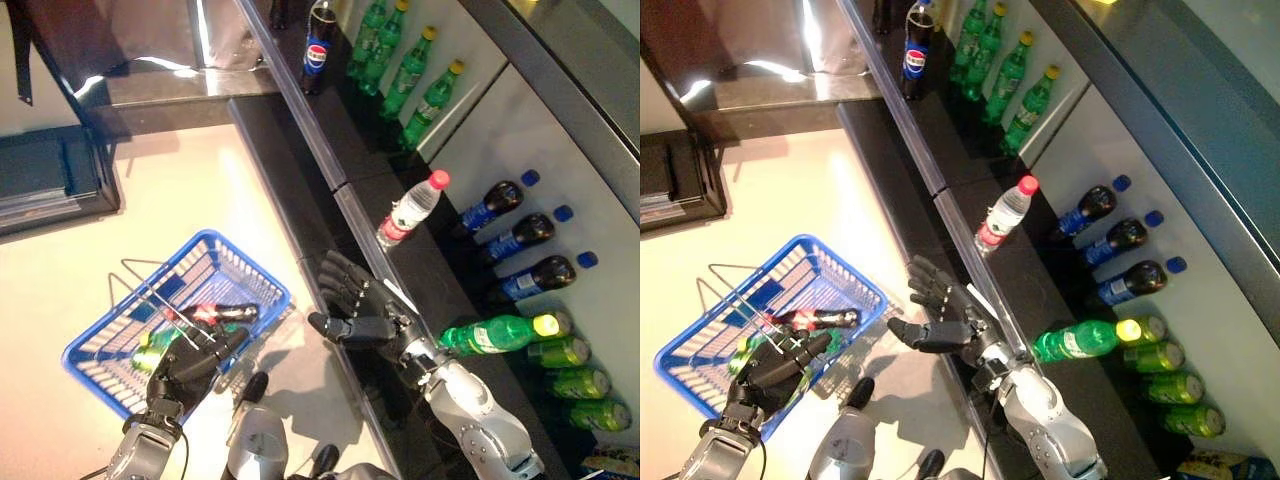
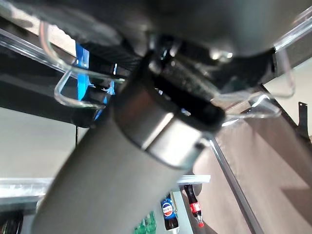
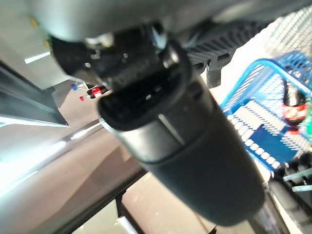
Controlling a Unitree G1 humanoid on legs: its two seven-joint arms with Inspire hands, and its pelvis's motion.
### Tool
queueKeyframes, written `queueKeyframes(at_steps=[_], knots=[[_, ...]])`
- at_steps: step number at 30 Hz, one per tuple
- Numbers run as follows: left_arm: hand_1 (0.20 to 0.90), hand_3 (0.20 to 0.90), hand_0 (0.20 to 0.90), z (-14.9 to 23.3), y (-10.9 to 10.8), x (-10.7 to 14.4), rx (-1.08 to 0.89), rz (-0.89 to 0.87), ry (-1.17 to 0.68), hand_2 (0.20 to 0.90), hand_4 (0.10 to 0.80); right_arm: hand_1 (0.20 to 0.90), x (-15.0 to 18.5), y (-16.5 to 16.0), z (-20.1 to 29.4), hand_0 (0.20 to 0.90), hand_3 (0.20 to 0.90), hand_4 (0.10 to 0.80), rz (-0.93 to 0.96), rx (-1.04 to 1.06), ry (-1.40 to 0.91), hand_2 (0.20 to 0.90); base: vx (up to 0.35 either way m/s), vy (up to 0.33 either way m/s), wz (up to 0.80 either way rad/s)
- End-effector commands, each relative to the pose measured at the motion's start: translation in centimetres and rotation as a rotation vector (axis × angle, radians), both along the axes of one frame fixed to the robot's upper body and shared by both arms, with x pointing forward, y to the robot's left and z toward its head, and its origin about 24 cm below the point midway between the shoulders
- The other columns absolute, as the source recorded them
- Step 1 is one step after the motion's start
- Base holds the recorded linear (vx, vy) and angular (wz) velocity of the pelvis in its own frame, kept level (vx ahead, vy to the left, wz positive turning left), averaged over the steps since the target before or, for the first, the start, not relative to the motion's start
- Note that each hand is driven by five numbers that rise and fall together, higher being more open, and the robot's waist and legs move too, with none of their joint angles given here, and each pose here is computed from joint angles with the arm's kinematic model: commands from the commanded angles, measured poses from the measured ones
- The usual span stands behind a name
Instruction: Pick up the drink and place into the basket.
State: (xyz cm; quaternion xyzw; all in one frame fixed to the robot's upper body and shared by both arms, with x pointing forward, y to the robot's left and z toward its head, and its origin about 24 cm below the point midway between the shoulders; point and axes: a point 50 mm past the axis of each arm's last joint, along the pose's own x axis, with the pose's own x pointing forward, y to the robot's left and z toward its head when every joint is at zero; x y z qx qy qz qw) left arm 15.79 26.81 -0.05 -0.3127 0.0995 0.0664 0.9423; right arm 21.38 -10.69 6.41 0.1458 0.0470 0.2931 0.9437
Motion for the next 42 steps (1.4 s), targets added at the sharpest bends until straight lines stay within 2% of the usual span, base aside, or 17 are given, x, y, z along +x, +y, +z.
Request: queueKeyframes(at_steps=[1, 4, 10, 14, 15, 18, 24, 26, 28, 34, 42], knots=[[0.3, 0.2, 0.3, 7.9, -0.6, 2.7, 0.04, 0.014, -0.578, 0.3, 0.1, 0.9, -1.1, -1.2, -0.6, 0.9, 0.9, 0.8, 0.089, 0.001, -0.036, 0.9, -0.057, 0.018, -0.19], [0.3, 0.2, 0.3, 5.9, 0.4, 2.4, 0.086, 0.123, -0.488, 0.3, 0.1, 0.9, -1.9, -1.7, -2.7, 0.9, 0.9, 0.8, 0.135, -0.061, 0.041, 0.9, -0.032, 0.022, -0.19], [0.3, 0.2, 0.3, 1.5, 1.1, 2.0, 0.095, 0.238, -0.268, 0.3, 0.1, 0.9, -3.3, -2.2, -7.1, 0.9, 0.9, 0.8, 0.126, -0.093, 0.253, 0.9, -0.012, 0.013, -0.19], [0.3, 0.2, 0.3, -2.1, 0.9, 1.6, 0.05, 0.303, -0.076, 0.3, 0.1, 0.9, -4.8, -3.7, -11.4, 0.9, 0.9, 0.8, 0.057, -0.14, 0.443, 0.9, -0.013, 0.012, -0.24], [0.3, 0.2, 0.3, -4.1, 0.7, 1.2, 0.031, 0.341, 0.006, 0.3, 0.1, 0.9, -5.5, -4.4, -13.2, 0.9, 0.9, 0.8, 0.023, -0.184, 0.513, 0.9, -0.013, 0.004, -0.38], [0.3, 0.2, 0.3, -6.2, 0.3, 0.5, 0.011, 0.37, 0.112, 0.3, 0.1, 0.9, -6.4, -5.4, -15.3, 0.9, 0.9, 0.8, -0.032, -0.237, 0.612, 0.9, -0.007, -0.001, -0.39], [0.3, 0.2, 0.3, -11.0, -1.4, -1.7, 0.001, 0.41, 0.406, 0.3, 0.1, 0.9, -9.8, -8.5, -20.2, 0.9, 0.9, 0.8, -0.231, -0.405, 0.891, 0.9, -0.03, -0.009, -0.21], [0.3, 0.2, 0.3, -11.5, -1.5, -2.1, 0.004, 0.419, 0.45, 0.3, 0.1, 0.9, -10.5, -9.1, -20.8, 0.9, 0.9, 0.8, -0.271, -0.431, 0.934, 0.9, -0.03, 0.003, -0.17], [0.3, 0.2, 0.3, -13.0, -1.7, -3.7, 0.021, 0.443, 0.57, 0.3, 0.1, 0.9, -12.6, -10.1, -22.1, 0.9, 0.9, 0.8, -0.347, -0.496, 1.038, 0.9, -0.022, 0.006, -0.1], [0.3, 0.2, 0.3, -14.8, -1.8, -6.7, 0.028, 0.49, 0.749, 0.3, 0.1, 0.9, -16.9, -11.9, -23.5, 0.9, 0.9, 0.8, -0.541, -0.572, 1.293, 0.9, 0.001, 0.009, -0.22], [0.3, 0.2, 0.3, -15.4, -2.6, -7.1, -0.022, 0.509, 0.777, 0.3, 0.1, 0.9, -18.8, -12.2, -23.7, 0.9, 0.9, 0.8, -0.626, -0.554, 1.435, 0.9, -0.001, 0.01, -0.1]])
